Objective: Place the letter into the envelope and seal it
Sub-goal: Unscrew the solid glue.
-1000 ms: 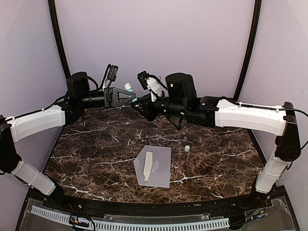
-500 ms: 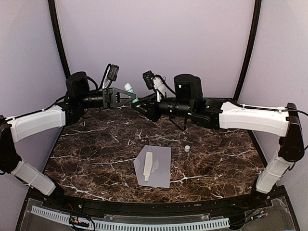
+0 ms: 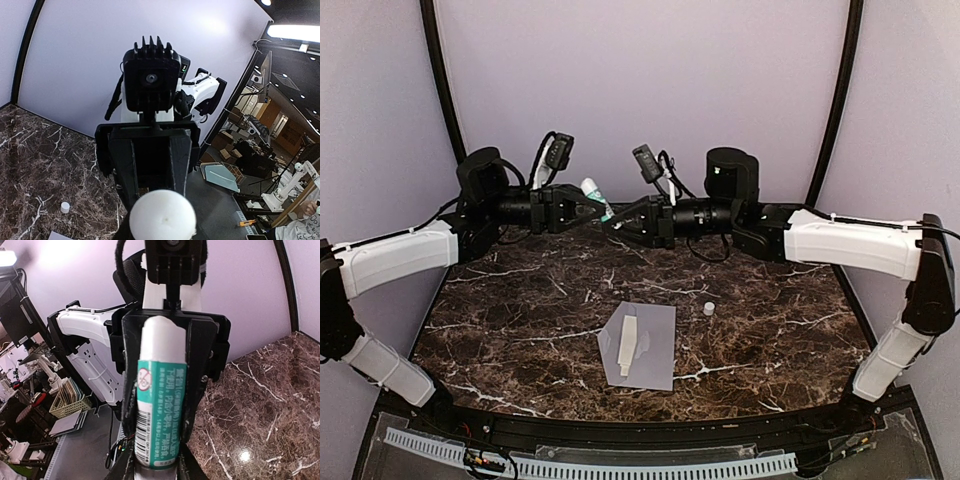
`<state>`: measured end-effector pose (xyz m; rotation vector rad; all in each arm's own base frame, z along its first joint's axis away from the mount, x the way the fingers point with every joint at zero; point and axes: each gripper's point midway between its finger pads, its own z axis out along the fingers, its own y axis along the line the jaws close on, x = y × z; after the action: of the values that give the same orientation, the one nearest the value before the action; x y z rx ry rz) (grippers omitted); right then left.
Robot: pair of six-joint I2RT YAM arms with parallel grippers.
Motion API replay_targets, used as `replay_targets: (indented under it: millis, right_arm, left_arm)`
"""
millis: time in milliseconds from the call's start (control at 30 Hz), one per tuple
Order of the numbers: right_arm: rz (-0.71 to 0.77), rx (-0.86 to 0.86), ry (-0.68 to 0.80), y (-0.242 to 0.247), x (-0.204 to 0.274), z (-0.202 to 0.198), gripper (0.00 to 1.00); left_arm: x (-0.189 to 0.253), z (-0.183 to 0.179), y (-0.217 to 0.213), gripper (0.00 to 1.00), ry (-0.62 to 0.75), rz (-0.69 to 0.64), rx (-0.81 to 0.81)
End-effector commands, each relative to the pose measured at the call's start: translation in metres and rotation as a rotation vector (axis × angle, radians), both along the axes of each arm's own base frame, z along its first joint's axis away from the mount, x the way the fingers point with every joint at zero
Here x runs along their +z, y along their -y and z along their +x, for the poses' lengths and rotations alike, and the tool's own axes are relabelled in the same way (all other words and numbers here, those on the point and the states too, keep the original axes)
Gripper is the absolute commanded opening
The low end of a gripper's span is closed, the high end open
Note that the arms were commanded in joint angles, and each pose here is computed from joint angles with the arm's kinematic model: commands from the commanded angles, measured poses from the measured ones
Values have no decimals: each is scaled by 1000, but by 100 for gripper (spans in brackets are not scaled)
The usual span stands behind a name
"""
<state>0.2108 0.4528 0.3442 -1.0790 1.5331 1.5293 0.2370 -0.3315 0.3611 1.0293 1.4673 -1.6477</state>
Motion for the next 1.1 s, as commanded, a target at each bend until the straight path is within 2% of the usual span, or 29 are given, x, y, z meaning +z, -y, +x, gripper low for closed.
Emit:
replay_targets:
  millis: [0, 167, 300, 467, 700, 1067]
  right_arm:
    - [41, -70, 68, 2, 25, 9, 33]
    - [-38, -240, 108, 15, 16, 31, 63]
    - [-138, -317, 143, 23, 0, 36, 70]
    - [-230, -358, 139, 26, -20, 37, 71]
    - [-268, -335, 158, 7, -32, 34, 59]
    - [-260, -360, 192, -3, -24, 45, 52]
  left_arm:
    - [4, -9, 0, 0, 15, 0, -17]
    - [-1, 10, -1, 0, -12, 33, 107]
    - [-7, 29, -4, 0, -54, 54, 191]
    - [-12, 41, -7, 0, -83, 62, 236]
    - [-16, 43, -6, 0, -103, 69, 231]
    - [-16, 42, -5, 0, -105, 72, 224]
